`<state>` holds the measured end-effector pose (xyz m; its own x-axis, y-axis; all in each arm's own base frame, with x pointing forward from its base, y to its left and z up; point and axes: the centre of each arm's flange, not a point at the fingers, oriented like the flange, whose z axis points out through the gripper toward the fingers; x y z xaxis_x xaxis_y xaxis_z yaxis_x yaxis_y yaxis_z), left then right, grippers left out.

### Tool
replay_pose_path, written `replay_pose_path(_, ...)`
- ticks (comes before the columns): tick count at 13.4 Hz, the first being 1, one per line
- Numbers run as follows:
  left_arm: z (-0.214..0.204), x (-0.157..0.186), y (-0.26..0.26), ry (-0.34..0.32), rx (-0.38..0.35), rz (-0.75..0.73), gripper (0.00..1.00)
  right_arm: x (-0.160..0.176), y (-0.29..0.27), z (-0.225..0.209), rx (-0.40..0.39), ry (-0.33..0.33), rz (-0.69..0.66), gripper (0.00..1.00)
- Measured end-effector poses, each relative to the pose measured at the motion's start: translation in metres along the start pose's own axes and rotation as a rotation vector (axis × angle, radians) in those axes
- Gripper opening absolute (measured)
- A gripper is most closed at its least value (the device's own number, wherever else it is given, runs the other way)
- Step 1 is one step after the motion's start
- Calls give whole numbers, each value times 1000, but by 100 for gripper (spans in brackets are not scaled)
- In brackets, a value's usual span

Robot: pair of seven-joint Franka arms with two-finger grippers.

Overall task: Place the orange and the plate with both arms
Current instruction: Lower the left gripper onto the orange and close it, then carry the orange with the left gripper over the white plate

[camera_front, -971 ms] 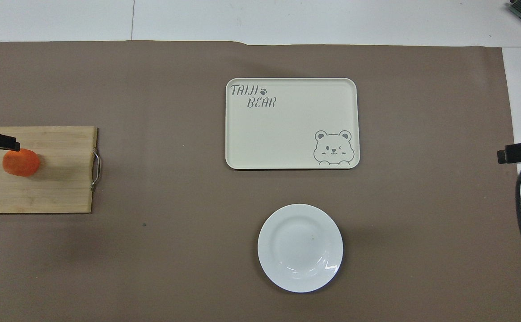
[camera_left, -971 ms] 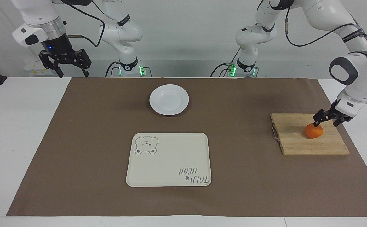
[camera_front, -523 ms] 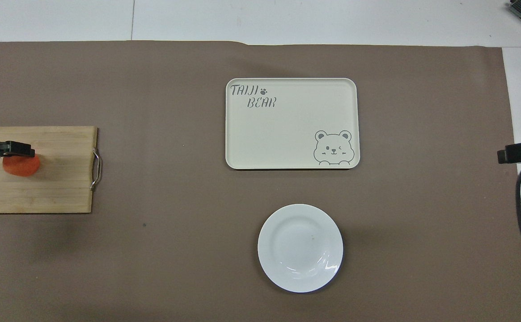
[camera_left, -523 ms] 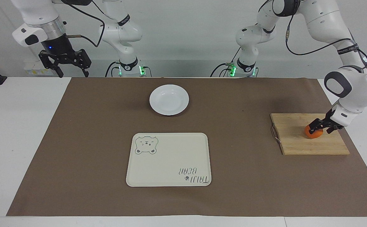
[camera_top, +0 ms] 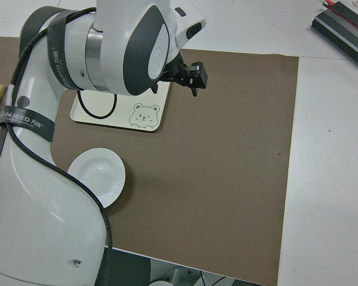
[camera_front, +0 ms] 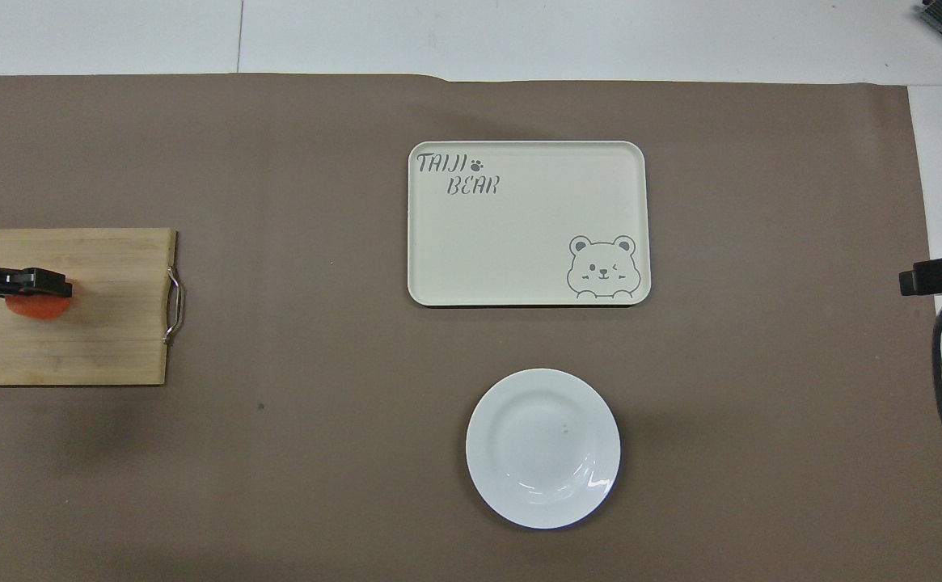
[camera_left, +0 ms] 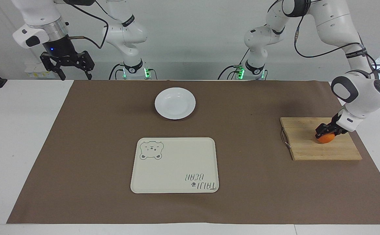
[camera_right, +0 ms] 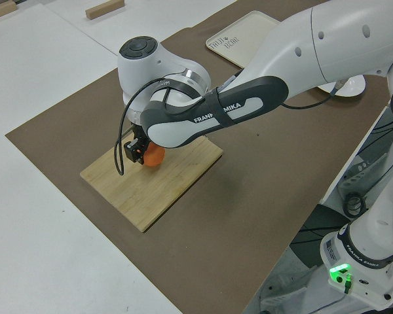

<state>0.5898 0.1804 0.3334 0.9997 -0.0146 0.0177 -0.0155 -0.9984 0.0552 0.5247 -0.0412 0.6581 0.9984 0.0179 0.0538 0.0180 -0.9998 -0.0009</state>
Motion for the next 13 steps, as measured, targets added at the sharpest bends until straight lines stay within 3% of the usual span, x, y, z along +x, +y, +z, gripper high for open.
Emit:
replay_pose_path(3,-12,2,4,13,1,10,76,0,0,0,0,0,0,100)
replay_pose_path(6,-57,9,32,55,2,56,76,0,0,0,0,0,0,100)
replay_pose_path(10,-102,19,132,115,-4,109,76,0,0,0,0,0,0,100)
replay_pose_path(13,-103,20,228,112,-26,119,76,0,0,0,0,0,0,100)
